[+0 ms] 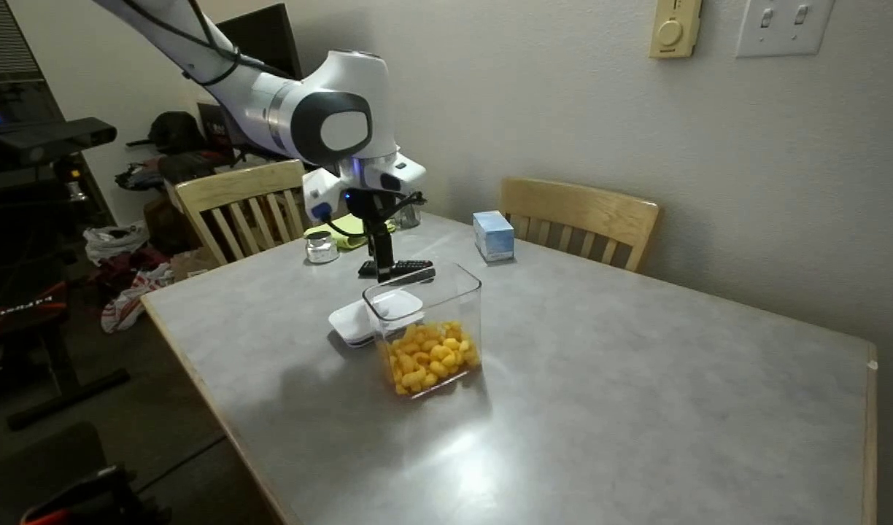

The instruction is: Use the lid to close the container

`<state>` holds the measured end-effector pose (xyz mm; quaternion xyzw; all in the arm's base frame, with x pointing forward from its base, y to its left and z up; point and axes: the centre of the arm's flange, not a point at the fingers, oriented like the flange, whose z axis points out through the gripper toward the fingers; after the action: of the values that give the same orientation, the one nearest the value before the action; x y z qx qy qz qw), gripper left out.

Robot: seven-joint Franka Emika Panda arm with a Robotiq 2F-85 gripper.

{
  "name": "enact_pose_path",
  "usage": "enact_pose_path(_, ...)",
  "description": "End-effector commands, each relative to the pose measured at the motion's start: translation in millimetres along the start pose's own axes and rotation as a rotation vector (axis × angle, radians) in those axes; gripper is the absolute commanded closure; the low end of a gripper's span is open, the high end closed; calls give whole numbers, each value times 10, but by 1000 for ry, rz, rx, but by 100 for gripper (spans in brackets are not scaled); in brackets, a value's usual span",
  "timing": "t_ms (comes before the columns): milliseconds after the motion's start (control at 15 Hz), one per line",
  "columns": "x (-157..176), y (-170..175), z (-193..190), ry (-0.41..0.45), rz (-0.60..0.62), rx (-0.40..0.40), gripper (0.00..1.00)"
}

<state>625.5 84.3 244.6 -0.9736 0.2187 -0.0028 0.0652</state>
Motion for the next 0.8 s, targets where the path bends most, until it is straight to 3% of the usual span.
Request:
enact_pose_path(0,132,115,44,-84,-77,18,0)
enact_pose_path(267,142,239,144,-148,-258,6,0)
enact_pose_path(400,141,254,151,-120,-348,0,0)
enact_pose_path(467,81,243,136,-119,-282,5,0)
enact_pose_path(733,77,240,145,-117,-290,-2,0)
